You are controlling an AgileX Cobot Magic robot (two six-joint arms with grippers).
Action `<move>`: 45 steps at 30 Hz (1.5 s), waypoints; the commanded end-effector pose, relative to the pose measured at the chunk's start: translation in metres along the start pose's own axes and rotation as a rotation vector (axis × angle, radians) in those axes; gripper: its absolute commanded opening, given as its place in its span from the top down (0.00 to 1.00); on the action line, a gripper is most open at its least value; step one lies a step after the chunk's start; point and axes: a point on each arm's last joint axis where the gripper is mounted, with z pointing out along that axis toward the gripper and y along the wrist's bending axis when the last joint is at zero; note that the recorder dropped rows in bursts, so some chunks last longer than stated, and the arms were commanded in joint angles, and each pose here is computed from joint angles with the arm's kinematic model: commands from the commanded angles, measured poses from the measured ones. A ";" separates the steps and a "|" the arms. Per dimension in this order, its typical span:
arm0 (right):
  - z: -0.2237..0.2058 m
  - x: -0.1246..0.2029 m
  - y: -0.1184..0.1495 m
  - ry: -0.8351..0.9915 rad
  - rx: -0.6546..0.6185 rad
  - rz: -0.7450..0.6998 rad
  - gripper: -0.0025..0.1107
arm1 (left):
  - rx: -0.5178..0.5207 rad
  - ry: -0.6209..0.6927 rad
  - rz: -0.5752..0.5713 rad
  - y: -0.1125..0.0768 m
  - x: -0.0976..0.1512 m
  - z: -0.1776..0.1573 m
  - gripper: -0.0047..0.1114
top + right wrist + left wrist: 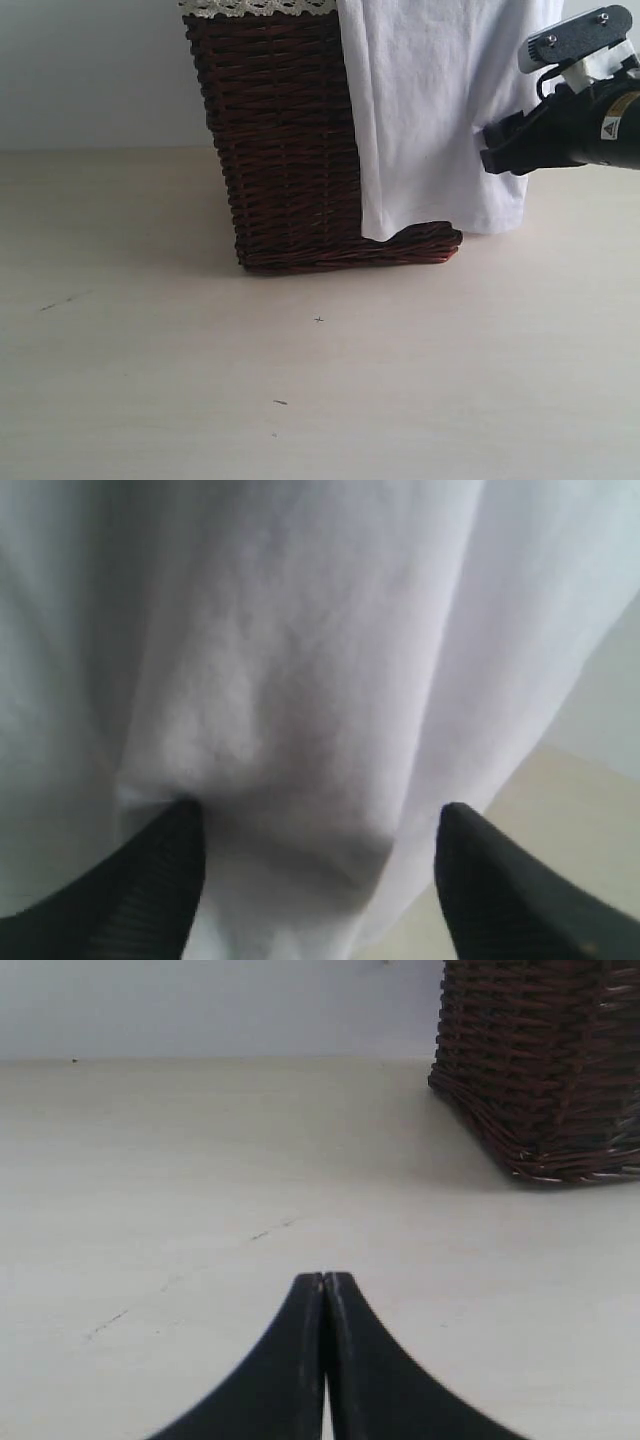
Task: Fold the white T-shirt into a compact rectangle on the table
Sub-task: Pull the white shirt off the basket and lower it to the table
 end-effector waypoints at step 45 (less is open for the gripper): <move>-0.268 -0.280 -0.035 -1.622 0.115 -0.135 0.98 | 0.010 -0.016 -0.013 -0.001 -0.001 0.000 0.96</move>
